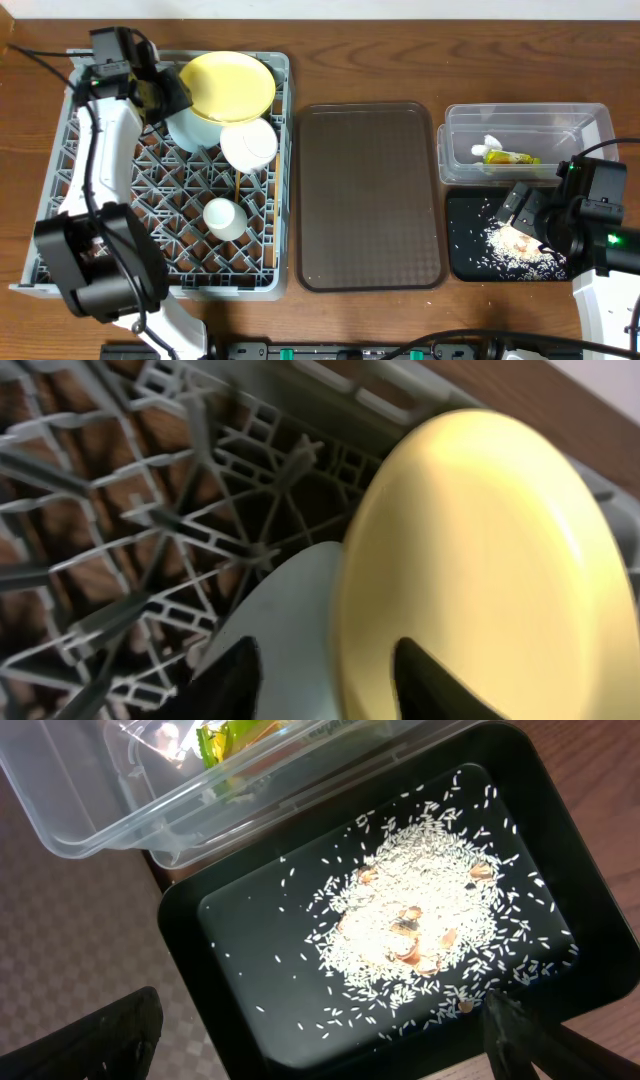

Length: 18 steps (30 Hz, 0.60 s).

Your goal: Sort waste into correct bins and load items into the dishwasher

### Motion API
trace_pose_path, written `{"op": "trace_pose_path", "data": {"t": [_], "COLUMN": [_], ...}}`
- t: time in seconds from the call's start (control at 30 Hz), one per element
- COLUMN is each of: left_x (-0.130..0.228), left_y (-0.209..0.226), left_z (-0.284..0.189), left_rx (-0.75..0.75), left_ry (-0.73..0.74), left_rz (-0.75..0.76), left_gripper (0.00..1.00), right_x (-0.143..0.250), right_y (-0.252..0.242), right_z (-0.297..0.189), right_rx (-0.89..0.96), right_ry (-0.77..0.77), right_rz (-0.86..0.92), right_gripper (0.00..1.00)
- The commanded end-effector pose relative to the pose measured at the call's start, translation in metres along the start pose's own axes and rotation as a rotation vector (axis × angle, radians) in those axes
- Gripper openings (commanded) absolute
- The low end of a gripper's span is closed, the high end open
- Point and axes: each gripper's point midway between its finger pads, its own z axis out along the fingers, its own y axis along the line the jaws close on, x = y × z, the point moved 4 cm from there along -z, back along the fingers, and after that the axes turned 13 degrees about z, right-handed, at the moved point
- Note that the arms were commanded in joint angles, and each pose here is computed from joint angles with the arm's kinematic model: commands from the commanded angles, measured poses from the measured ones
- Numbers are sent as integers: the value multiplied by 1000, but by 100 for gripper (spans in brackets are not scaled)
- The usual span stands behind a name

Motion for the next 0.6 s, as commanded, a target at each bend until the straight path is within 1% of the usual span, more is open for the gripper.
{"op": "trace_pose_path", "data": {"t": [0.0,0.1,0.2,0.23,0.33,0.43,0.5,0.57], "left_x": [3,3,4,4,3,0,-3,-12], "left_y": [-1,-1,-1,-1,-1,0,4,8], "left_z": [7,7,8,8,8,6,-2,-19], "left_rx": [12,12,12,12,12,0,-45,-102], "left_ry": [16,16,17,17,14,2,-16,-60], "left_rz": [9,10,10,10,11,13,17,43], "left_gripper": [39,37,32,28,9,8,8,8], "right_x": [-3,-3,-3,-3,-3,-3,-3,-3], "right_y": [-1,-1,-1,-1,-1,-1,-1,-1], "right_z": [-3,-3,-3,-3,-3,-3,-3,-3], "right_rx": [0,0,0,0,0,-1,-1,-1], "right_ry": [-13,-13,-13,-13,-13,-13,-13,-13], "right_rz": [12,12,12,12,12,11,11,11], "right_gripper": [99,99,99,99,99,99,99,99]}}
